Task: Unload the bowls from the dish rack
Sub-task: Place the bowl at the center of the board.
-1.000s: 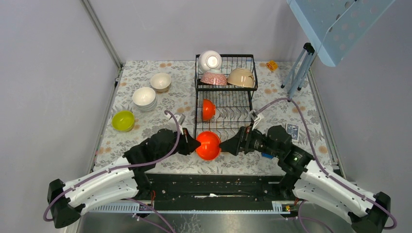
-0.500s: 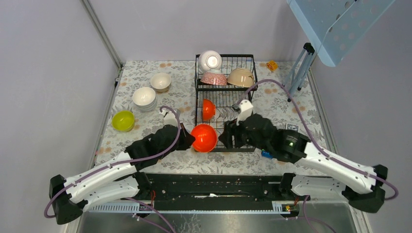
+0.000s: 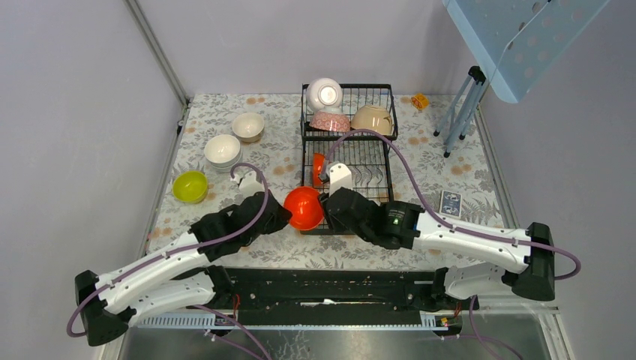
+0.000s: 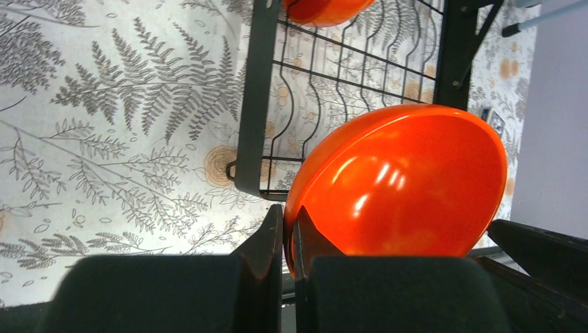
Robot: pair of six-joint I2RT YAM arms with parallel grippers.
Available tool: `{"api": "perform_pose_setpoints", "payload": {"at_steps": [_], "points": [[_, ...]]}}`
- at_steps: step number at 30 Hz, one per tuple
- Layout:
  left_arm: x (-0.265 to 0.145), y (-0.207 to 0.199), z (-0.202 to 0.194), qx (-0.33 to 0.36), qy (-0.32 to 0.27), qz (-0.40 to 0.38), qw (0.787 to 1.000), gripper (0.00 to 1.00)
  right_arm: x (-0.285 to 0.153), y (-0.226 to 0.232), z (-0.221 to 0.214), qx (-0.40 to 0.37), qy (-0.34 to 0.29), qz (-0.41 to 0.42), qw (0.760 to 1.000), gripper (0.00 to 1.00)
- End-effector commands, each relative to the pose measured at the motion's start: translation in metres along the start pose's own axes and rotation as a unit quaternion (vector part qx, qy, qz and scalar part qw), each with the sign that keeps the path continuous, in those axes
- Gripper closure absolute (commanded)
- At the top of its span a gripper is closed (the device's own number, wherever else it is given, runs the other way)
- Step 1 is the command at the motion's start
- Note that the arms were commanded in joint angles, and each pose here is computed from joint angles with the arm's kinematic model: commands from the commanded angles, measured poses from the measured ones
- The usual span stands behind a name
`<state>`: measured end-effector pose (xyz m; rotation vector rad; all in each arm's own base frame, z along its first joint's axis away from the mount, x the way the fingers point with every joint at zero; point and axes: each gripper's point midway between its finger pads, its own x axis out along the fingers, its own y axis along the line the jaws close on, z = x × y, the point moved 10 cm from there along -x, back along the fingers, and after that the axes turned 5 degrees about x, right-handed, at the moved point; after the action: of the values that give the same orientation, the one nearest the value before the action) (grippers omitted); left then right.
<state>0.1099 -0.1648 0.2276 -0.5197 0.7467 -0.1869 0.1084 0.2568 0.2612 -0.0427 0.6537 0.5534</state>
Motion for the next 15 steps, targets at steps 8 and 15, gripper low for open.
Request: {"api": "perform_pose_setpoints", "payload": {"at_steps": [8,15], "points": [[0.0,-0.007,0.008,-0.052,-0.017,0.034,0.998,1.0,0.002,0.023,0.034,0.046,-0.074,0.012,0.996,0.49],[0.001,-0.003,0.006,-0.062,-0.019,0.039,0.997,1.0,0.021,0.025,0.029,0.035,-0.075,-0.026,0.996,0.55]]}}
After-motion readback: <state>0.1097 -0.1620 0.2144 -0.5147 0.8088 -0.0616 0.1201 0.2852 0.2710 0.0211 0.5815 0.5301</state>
